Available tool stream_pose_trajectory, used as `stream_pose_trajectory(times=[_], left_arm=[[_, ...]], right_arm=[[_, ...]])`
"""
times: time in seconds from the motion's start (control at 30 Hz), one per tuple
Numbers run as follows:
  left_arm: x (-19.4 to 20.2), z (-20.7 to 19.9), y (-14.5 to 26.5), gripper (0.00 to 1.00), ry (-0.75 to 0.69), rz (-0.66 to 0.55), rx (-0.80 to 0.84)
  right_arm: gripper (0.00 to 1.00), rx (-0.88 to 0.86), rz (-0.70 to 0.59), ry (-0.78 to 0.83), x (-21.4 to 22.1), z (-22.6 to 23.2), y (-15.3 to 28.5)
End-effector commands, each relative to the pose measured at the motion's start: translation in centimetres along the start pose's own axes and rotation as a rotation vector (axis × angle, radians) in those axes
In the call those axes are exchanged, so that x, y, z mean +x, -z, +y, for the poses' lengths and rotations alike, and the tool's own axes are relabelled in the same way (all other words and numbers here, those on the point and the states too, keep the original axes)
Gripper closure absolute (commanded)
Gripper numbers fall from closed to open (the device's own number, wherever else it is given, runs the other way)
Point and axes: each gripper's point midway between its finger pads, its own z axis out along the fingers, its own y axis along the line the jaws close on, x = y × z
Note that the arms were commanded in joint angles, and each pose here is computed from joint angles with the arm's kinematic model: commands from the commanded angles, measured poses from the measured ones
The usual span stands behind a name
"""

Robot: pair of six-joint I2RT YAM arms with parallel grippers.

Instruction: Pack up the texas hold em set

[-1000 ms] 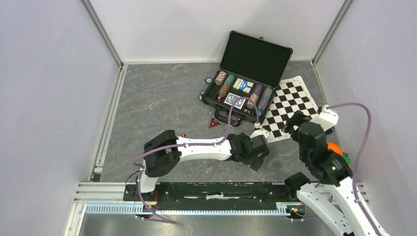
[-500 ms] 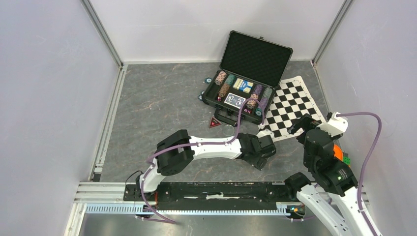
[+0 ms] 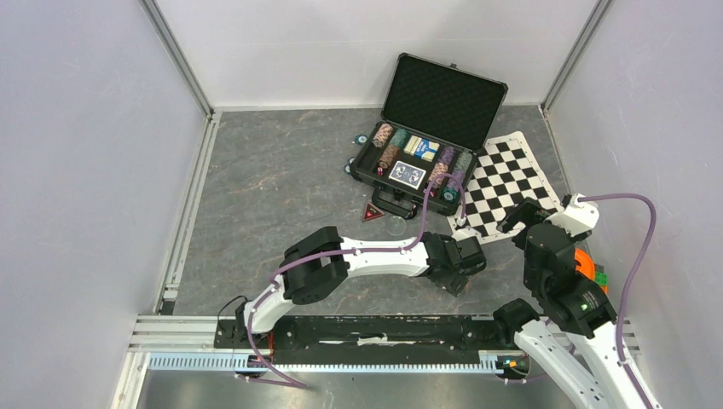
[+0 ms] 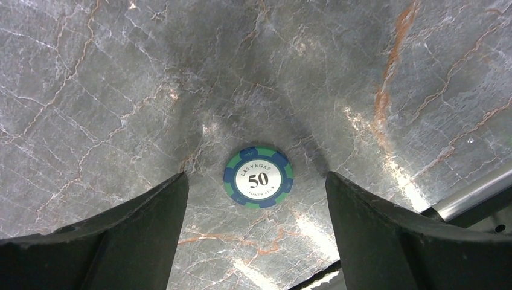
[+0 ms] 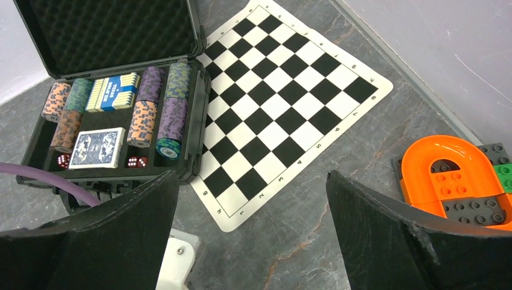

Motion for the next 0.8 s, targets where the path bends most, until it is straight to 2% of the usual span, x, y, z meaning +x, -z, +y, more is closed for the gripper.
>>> stream_pose_trajectory(times=[0.0, 0.43, 0.63, 0.77], left_arm=[[0.1, -0.4, -0.5, 0.11, 0.01, 0.011, -0.009], [1.6, 1.7, -0.6, 0.42, 0.01, 0.05, -0.09], [2.1, 2.7, -0.7, 0.53, 0.0, 0.059, -0.116], [2.2, 4.1, -0.7, 0.57, 0.008, 0.061, -0.143]], right_arm=[[0.03, -0.007, -0.021, -0.019, -0.2, 0.2, -0.2], [0.05, -0.029, -0.006, -0.027, 0.4, 0.5, -0.2], [0.05, -0.027, 0.002, -0.029, 0.8, 0.4, -0.2], [0.05, -0.032, 0.009, -0.024, 1.1, 0.4, -0.3]])
